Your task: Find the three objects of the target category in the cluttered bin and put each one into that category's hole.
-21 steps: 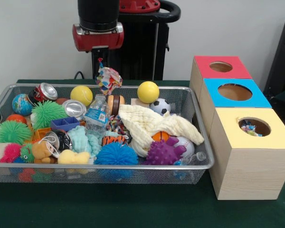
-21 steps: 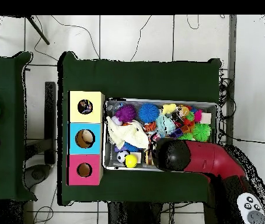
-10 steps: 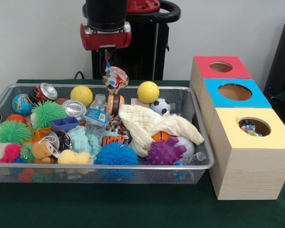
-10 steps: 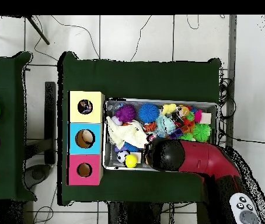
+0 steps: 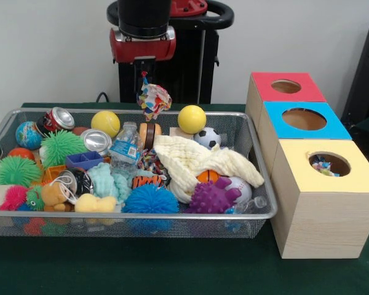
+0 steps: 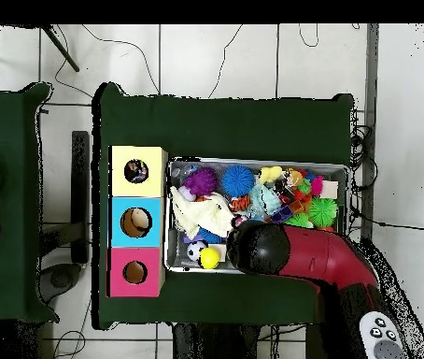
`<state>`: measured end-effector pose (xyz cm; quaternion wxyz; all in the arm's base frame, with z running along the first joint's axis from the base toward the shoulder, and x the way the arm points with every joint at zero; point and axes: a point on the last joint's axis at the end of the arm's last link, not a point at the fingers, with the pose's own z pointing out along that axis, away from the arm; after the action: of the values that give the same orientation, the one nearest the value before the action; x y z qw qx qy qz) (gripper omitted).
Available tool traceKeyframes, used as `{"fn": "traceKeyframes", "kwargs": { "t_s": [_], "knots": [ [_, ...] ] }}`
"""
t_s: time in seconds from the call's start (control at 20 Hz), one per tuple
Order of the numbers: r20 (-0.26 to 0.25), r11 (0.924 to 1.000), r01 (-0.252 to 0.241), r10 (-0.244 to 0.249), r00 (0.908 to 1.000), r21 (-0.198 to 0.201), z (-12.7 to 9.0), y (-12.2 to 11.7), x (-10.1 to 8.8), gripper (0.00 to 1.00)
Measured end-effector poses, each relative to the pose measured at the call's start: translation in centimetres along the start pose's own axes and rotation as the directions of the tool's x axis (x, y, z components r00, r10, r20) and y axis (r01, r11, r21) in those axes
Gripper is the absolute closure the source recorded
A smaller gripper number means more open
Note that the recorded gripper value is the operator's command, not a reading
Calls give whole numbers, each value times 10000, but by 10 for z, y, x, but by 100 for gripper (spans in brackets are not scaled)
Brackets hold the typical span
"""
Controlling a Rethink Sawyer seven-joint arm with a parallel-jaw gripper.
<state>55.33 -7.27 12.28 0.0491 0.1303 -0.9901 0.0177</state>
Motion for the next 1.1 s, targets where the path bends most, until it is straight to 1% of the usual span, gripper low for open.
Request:
{"fn": "traceKeyframes", "kwargs": {
  "t_s": [0.3, 0.6, 1.0, 1.1],
  "knots": [
    [-46, 10000, -66, 66, 10000, 72, -3, 6, -1, 100],
    [-67, 9996, -255, 255, 9997, 77, -7, 10, -1, 100],
    [-38, 9976, -670, 670, 9977, 163, -15, 7, -1, 100],
    [-17, 9961, -856, 856, 9963, 194, -20, 4, 0, 100]
  ]
}}
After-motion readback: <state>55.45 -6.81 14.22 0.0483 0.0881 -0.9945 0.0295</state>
